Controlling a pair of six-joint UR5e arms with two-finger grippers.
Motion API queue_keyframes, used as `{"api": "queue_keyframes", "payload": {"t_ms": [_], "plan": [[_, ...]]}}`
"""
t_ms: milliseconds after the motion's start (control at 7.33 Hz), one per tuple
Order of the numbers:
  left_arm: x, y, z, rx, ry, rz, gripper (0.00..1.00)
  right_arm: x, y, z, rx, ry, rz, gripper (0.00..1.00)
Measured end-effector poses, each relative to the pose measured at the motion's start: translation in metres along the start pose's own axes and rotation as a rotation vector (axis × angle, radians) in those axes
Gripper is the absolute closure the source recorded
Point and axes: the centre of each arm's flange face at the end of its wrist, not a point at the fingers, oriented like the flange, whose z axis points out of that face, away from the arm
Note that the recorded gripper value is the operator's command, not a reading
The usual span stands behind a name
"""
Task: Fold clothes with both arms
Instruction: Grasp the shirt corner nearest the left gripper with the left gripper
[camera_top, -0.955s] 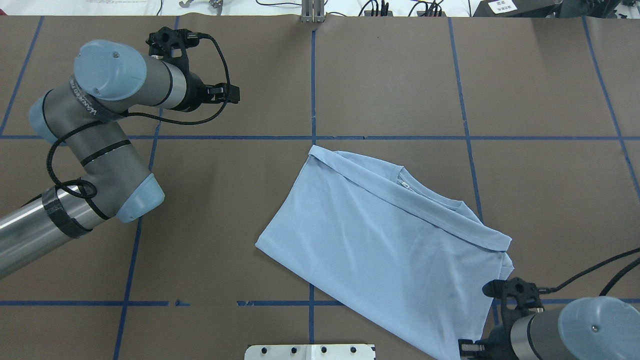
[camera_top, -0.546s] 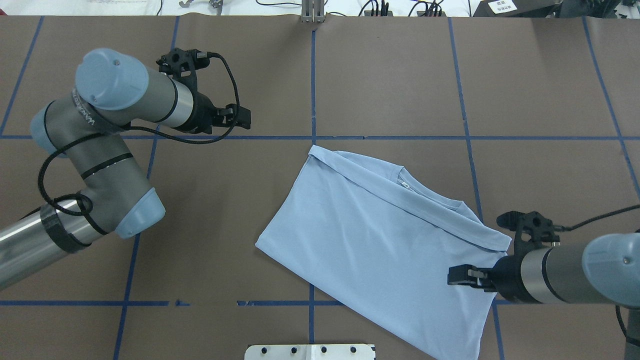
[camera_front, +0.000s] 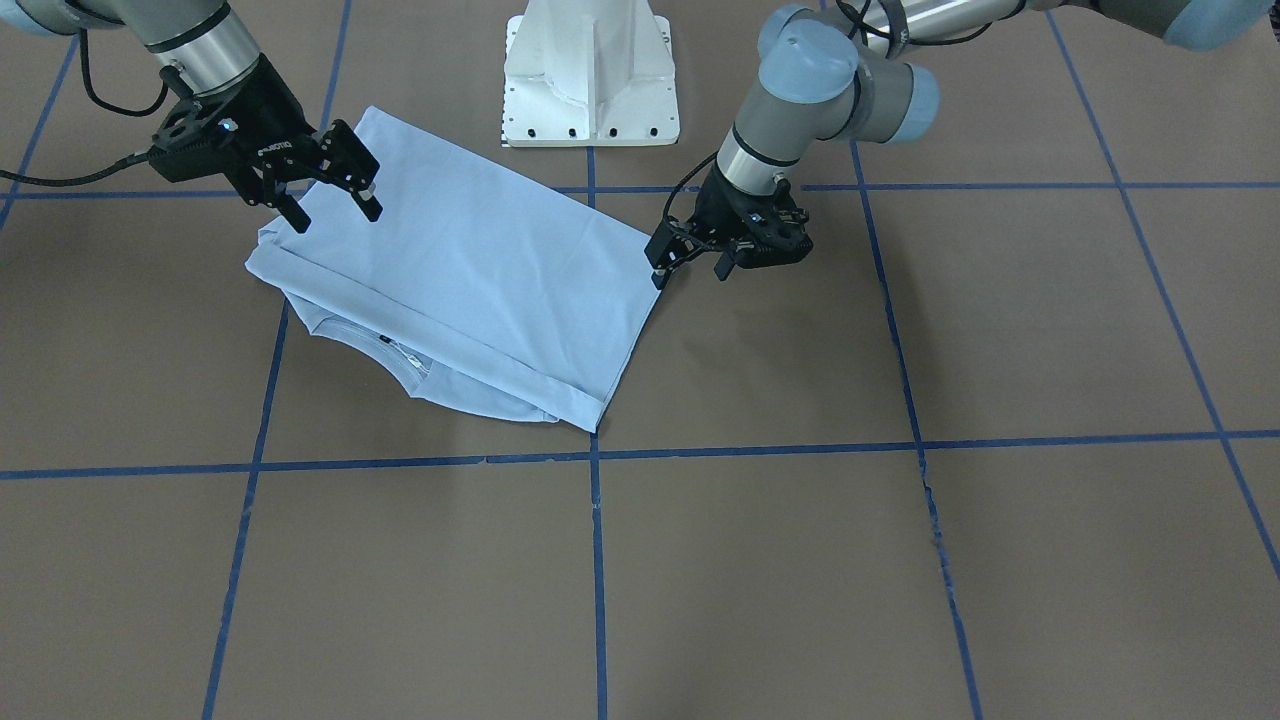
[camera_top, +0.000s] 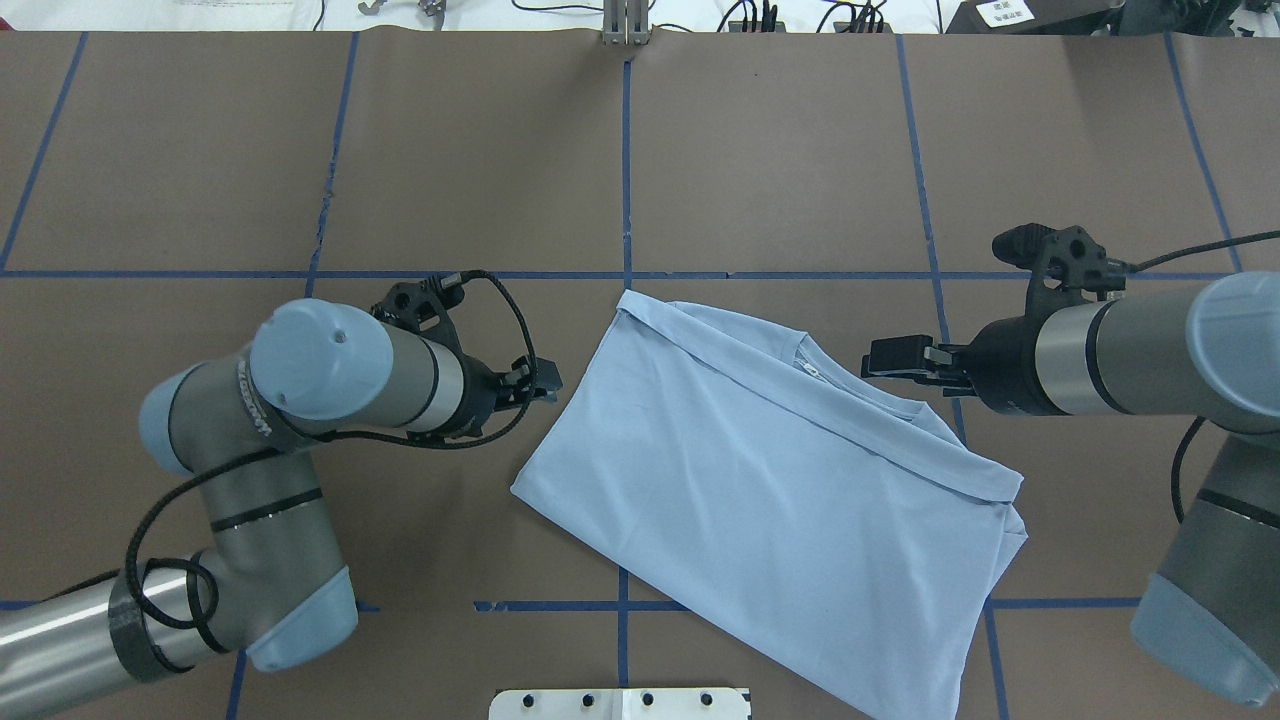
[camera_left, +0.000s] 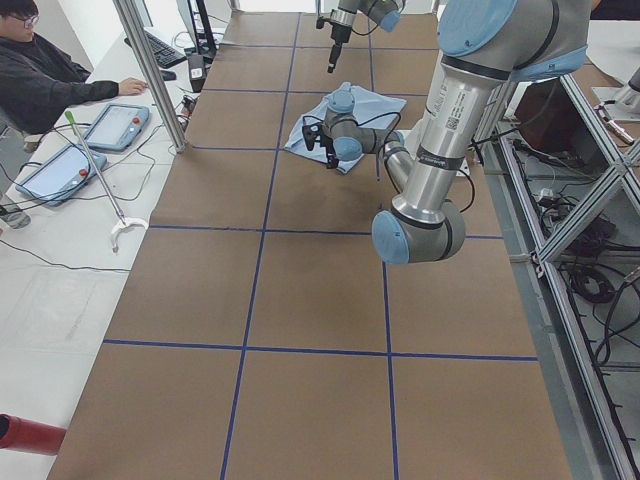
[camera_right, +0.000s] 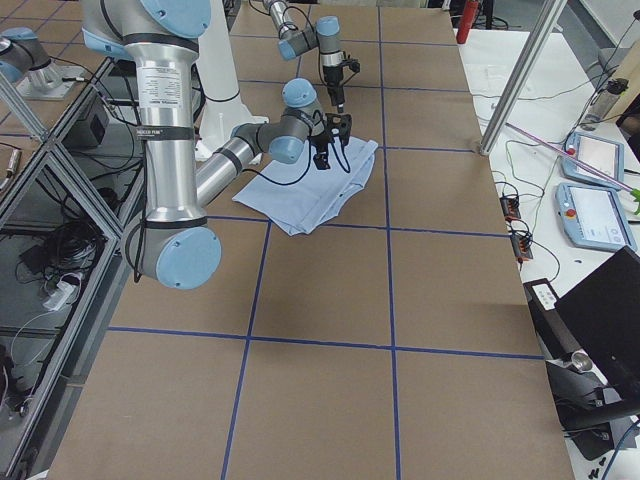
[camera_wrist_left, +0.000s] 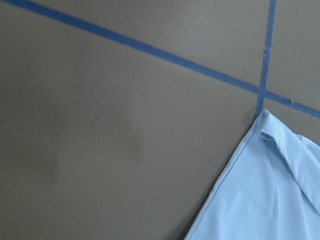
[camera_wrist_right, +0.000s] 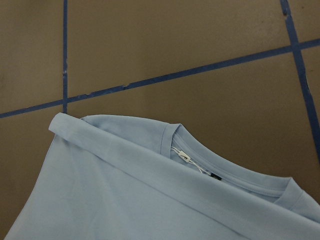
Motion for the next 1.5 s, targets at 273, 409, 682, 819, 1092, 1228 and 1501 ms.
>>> {"api": "queue_keyframes", "payload": {"t_ms": [273,409,682,819,1092,1228,1501], "plan": [[-0.003,0.037,0.015,0.012,-0.082,-0.088,0.00,-0.005,-0.020,0.010,-0.015,0.065,-0.035,0.00],[-0.004,0.051,0.021,0.010,-0.112,-0.103,0.01,-0.018,-0.028,0.015,-0.020,0.090,-0.031,0.00],[-0.005,0.065,0.031,0.001,-0.141,-0.105,0.02,-0.034,-0.034,0.014,-0.020,0.095,-0.021,0.00],[-0.005,0.067,0.036,0.001,-0.149,-0.105,0.13,-0.038,-0.035,0.011,-0.017,0.090,-0.021,0.00],[-0.001,0.068,0.038,0.000,-0.147,-0.104,0.78,-0.040,-0.035,0.010,-0.014,0.086,-0.020,0.00],[0.003,0.069,0.037,-0.002,-0.141,-0.103,0.91,-0.040,-0.035,0.009,-0.014,0.086,-0.020,0.00],[0.005,0.070,0.037,-0.003,-0.138,-0.092,1.00,-0.040,-0.035,0.009,-0.013,0.086,-0.020,0.00]]}}
